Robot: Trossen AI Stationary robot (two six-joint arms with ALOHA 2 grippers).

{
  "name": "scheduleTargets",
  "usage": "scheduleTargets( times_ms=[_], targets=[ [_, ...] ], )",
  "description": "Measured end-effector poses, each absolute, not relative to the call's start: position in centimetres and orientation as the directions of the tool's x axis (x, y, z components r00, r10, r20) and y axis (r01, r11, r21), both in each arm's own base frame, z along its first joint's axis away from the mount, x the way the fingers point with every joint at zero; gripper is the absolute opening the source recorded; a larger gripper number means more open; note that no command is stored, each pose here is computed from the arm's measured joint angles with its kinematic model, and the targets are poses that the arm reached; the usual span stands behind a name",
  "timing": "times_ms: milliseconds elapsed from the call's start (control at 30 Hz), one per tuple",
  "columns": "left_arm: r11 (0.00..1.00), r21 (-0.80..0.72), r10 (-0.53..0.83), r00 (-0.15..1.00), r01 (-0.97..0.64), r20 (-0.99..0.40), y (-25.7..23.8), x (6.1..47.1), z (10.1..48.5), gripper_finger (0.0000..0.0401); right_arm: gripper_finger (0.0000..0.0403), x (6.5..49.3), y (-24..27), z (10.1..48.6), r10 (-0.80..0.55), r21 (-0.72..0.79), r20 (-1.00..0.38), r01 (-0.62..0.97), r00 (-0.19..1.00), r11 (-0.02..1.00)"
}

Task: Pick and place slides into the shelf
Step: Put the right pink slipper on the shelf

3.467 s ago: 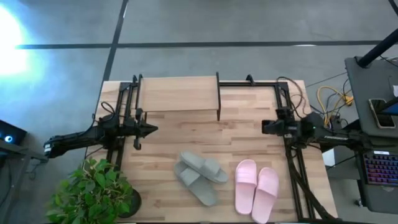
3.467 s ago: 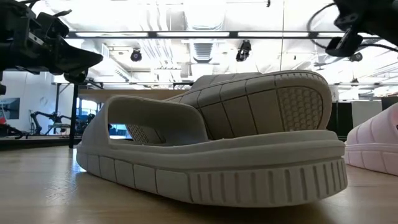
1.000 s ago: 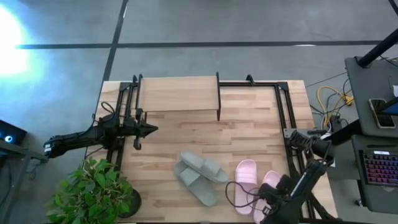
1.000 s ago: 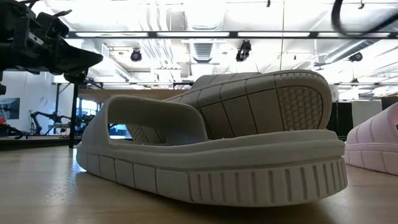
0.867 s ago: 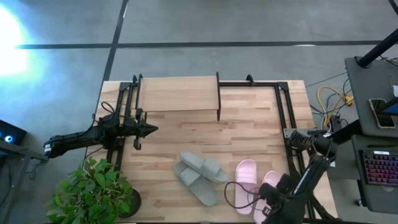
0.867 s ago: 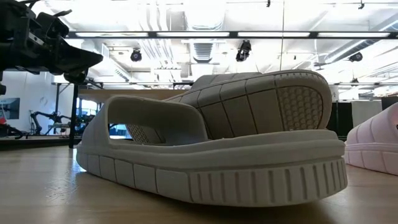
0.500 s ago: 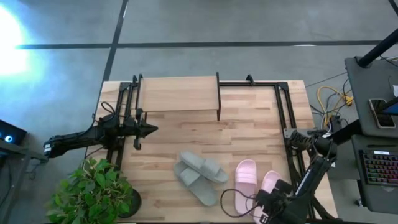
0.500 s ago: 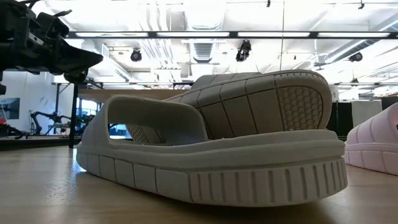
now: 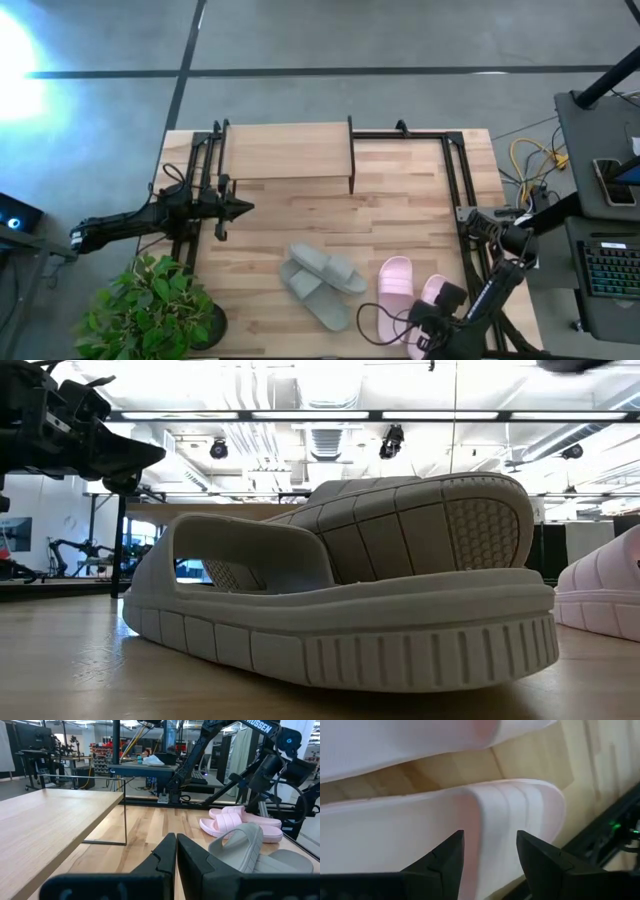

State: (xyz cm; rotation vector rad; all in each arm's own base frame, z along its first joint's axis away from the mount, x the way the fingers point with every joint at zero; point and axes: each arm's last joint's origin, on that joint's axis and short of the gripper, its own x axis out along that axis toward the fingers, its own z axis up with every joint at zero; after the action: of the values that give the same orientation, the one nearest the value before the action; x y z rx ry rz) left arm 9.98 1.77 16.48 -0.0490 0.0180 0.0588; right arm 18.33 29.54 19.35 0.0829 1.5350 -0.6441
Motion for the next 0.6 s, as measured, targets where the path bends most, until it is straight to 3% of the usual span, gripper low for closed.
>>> scheduleTargets(
  times_ms=[200, 600],
  targets=[
    [0.997, -0.048, 0.059, 0.998, -0.06, -0.019, 1.8, 10.0, 16.5, 0.0, 0.0174, 17.9, 29.8, 18.9, -0.335, -0.334, -0.939, 0.437, -0.078, 0.835],
    [0.997, -0.048, 0.059, 0.998, -0.06, -0.019, 1.8, 10.0, 16.5, 0.0, 0.0173, 17.3, 28.9, 15.4, -0.477, -0.497, -0.865, 0.41, -0.158, 0.765]
  ],
)
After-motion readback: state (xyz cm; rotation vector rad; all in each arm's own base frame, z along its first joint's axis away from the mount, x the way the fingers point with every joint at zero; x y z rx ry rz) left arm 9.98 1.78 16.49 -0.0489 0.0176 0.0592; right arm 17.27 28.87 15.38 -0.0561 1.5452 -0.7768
